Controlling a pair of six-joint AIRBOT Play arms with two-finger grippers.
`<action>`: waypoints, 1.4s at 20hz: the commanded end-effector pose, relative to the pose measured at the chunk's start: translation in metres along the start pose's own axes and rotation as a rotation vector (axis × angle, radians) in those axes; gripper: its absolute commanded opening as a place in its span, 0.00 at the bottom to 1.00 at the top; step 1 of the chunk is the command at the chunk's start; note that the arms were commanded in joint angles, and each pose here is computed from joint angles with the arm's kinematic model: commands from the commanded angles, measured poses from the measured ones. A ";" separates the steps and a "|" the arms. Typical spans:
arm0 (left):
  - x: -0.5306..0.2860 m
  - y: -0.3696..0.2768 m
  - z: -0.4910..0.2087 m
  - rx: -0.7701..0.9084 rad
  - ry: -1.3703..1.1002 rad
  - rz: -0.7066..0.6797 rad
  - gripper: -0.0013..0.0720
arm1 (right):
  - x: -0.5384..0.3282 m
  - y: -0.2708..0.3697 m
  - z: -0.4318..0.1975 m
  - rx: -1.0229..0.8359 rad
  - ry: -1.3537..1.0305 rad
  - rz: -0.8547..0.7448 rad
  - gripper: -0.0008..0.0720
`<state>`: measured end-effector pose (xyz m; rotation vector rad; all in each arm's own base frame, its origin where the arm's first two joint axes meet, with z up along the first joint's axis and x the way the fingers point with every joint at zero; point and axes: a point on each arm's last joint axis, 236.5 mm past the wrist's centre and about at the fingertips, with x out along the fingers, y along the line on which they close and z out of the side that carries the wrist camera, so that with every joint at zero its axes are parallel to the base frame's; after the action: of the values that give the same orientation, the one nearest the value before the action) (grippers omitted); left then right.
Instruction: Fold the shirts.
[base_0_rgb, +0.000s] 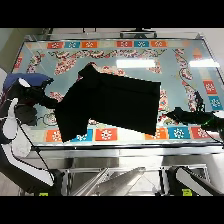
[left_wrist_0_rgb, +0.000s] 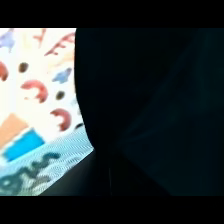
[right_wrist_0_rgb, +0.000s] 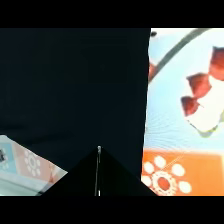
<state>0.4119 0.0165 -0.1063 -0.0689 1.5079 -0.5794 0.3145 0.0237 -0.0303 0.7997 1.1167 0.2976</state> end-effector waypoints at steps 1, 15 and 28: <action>-0.009 0.006 0.013 0.023 -0.030 0.045 0.02 | 0.000 0.000 -0.001 0.002 0.002 -0.001 0.04; -0.028 -0.007 0.028 0.016 -0.083 -0.011 0.05 | 0.066 -0.044 -0.088 0.200 0.213 -0.145 0.59; -0.088 -0.076 0.044 -0.006 -0.229 -0.221 0.04 | 0.028 0.067 -0.019 -0.030 0.053 0.116 0.04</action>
<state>0.4338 -0.0003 -0.0454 -0.1684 1.3929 -0.6179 0.3035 0.0984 -0.0713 0.8492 1.2496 0.3328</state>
